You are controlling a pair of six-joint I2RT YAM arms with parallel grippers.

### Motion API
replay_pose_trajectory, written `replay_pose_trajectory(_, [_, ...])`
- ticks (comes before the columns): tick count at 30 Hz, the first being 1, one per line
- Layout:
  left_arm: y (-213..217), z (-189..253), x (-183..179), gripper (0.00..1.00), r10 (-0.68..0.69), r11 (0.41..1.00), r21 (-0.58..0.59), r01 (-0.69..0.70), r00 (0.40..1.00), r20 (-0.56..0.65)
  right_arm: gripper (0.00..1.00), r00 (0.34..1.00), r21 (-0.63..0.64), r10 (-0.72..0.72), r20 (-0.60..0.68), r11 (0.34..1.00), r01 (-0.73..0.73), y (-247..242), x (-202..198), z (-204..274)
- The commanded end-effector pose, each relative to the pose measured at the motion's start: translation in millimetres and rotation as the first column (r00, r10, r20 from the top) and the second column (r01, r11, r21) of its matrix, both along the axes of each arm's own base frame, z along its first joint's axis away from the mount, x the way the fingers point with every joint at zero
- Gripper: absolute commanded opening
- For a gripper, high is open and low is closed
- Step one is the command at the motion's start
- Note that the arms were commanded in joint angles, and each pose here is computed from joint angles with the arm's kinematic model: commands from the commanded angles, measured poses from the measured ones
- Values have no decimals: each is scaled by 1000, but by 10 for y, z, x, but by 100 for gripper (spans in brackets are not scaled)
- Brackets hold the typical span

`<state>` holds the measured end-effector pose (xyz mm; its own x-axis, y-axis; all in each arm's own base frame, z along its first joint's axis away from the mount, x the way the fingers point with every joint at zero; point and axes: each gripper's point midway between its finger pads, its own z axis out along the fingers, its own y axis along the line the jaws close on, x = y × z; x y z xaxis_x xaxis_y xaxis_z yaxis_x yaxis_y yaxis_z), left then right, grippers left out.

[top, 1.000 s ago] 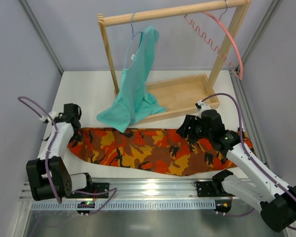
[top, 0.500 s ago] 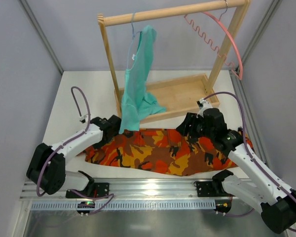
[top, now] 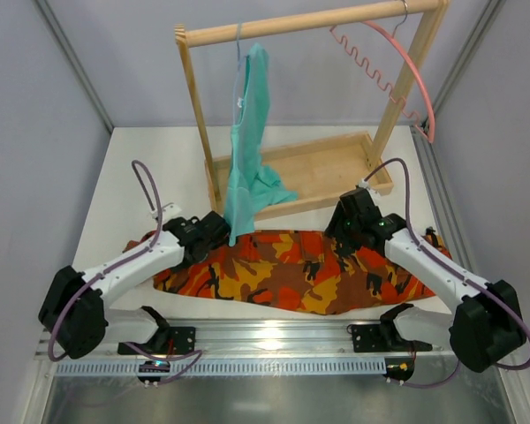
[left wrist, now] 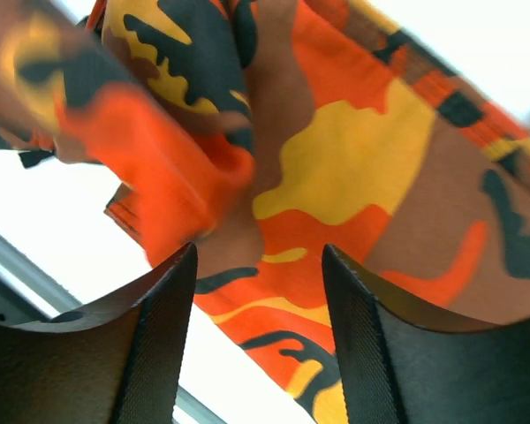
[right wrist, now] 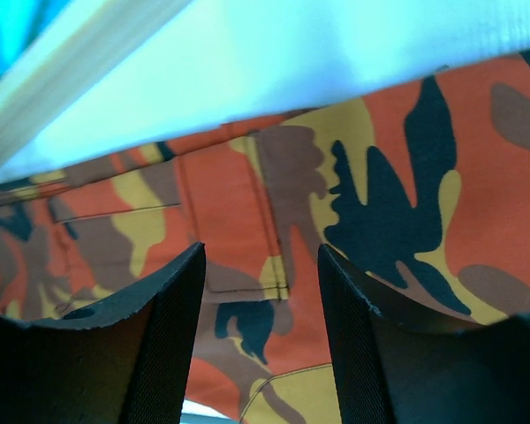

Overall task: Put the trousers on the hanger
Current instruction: Fold the trousers

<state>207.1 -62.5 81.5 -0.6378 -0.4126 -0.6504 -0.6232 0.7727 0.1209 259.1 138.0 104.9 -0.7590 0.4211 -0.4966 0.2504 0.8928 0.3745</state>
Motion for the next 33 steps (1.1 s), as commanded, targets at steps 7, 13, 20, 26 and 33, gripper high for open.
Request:
replay_pose_trajectory(7, [434, 599, 281, 71, 63, 992, 102, -75, 991, 122, 57, 999, 17, -35, 23, 999, 34, 73, 183, -6])
replay_pose_trajectory(13, [1124, 591, 389, 71, 285, 958, -45, -283, 957, 50, 54, 998, 31, -56, -3, 998, 56, 97, 181, -86])
replay_pose_trajectory(20, [1393, 453, 380, 93, 358, 922, -178, -345, 933, 47, 54, 999, 32, -35, -6, 999, 35, 142, 217, -118])
replay_pose_trajectory(26, [1301, 101, 530, 97, 344, 893, -321, -316, 938, 33, 55, 999, 23, 23, 37, 999, -24, 156, 224, 12])
replay_pose_trajectory(33, [1148, -81, 640, 78, 316, 872, -405, -276, 948, 34, 54, 996, 23, 35, 76, 999, -37, 131, 211, 112])
